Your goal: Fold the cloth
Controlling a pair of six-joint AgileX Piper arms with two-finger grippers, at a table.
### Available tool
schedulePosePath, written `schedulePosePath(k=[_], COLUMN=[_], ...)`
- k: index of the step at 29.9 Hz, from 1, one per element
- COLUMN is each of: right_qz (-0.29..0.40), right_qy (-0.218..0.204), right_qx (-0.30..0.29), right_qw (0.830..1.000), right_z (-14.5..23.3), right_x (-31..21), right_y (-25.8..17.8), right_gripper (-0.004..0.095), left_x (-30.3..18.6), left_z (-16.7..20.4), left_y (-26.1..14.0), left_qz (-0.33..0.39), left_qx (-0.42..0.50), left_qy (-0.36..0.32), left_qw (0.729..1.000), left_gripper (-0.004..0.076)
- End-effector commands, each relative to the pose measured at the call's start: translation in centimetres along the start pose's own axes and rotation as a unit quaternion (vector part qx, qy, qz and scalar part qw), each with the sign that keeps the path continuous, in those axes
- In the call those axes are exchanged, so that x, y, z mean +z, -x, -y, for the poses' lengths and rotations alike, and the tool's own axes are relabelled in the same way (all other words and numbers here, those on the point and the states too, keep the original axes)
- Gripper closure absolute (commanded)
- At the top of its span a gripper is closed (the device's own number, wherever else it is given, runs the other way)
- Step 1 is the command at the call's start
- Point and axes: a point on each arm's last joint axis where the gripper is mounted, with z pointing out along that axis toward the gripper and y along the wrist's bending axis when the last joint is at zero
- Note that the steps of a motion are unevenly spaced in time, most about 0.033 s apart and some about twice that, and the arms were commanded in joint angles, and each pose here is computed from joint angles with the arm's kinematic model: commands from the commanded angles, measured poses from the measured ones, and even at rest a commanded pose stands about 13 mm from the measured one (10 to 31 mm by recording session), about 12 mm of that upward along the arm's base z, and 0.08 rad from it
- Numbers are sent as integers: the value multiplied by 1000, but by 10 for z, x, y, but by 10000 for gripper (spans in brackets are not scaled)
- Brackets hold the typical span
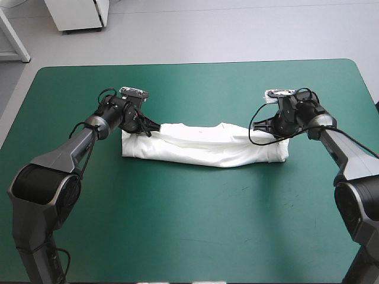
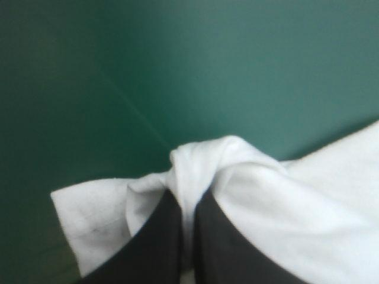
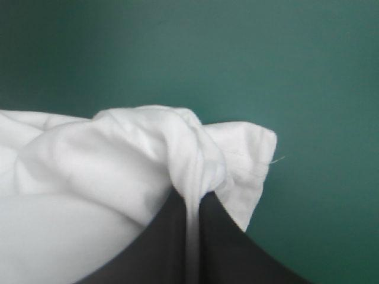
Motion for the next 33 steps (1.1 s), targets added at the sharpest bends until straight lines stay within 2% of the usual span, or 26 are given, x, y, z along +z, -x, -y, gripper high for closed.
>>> schedulePosePath(k=[1, 7, 9, 12, 17, 19, 24, 30, 31, 33], right_qz=[47, 52, 47, 40, 52, 53, 67, 85, 85, 72], right_qy=[-2, 5, 14, 25, 28, 28, 10, 12, 12, 8], right_qx=[6, 8, 7, 6, 8, 8, -2, 3, 3, -1], right_qw=[999, 999, 999, 999, 998, 998, 998, 996, 996, 997], right_z=[7, 5, 3, 1, 0, 0, 4, 6, 6, 8], right_x=[-20, -16, -16, -20, -34, -42, -68, -102, -107, -115], right_y=[13, 14, 14, 15, 25, 29, 43, 50, 48, 43], right_gripper=[927, 926, 910, 817, 569, 503, 495, 495, 495, 495], left_x=[-25, -21, -21, -23, -29, -34, -62, -108, -114, -128], left_z=[-13, -36, -39, -39, -35, -34, -37, -37, -36, -33], left_y=[16, 16, 15, 16, 20, 23, 35, 46, 46, 45], left_qz=[53, 56, 55, 52, 46, 40, 41, 78, 83, 89], left_qx=[-28, -57, -56, -56, -45, -38, -22, 5, 12, 19], left_qy=[5, 14, 16, 13, -13, -15, -9, -17, -23, -44], left_qw=[998, 997, 997, 997, 998, 998, 999, 997, 996, 995], left_gripper=[733, 731, 708, 610, 332, 276, 269, 272, 285, 374])
